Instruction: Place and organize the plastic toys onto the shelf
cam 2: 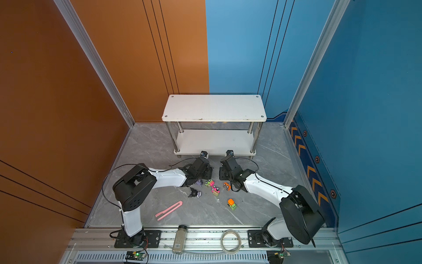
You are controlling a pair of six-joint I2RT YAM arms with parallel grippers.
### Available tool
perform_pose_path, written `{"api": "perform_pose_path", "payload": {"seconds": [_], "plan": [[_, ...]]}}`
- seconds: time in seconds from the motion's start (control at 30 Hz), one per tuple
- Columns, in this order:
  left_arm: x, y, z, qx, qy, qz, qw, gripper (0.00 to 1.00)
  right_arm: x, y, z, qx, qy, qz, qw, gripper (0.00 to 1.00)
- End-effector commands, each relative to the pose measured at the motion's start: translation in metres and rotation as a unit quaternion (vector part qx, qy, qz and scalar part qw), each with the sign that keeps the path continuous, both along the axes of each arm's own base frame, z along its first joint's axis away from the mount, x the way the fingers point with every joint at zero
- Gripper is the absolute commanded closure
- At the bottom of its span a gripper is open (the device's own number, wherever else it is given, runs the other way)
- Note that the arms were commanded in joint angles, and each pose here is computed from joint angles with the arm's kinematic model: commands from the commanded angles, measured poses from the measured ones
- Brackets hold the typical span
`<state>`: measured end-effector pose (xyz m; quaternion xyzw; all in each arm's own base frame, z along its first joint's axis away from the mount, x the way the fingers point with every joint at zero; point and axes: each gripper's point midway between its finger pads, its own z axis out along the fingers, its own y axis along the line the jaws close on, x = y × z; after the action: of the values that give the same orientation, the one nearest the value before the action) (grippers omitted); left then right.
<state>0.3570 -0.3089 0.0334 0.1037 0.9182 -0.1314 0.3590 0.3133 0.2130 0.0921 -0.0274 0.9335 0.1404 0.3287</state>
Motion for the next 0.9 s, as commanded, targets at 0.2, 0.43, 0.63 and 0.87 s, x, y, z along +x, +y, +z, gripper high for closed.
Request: {"api": "perform_pose_path", "payload": {"seconds": [0.2, 0.43, 0.63, 0.87], "plan": [[0.000, 0.029, 0.048, -0.040, -0.037, 0.024, 0.998, 0.27, 0.010, 0.042, -0.006, 0.017, 0.028, 0.048, 0.998, 0.70], [0.005, 0.067, 0.104, -0.067, -0.090, 0.060, 0.992, 0.26, 0.008, 0.080, -0.011, 0.046, 0.047, 0.088, 0.994, 1.00], [0.004, 0.094, 0.117, -0.067, -0.101, 0.090, 0.988, 0.27, 0.006, 0.084, -0.023, 0.038, 0.065, 0.081, 0.994, 1.00], [0.004, 0.112, 0.118, -0.066, -0.102, 0.111, 0.986, 0.27, 0.008, 0.072, -0.046, 0.011, 0.094, 0.054, 0.994, 1.00]]}}
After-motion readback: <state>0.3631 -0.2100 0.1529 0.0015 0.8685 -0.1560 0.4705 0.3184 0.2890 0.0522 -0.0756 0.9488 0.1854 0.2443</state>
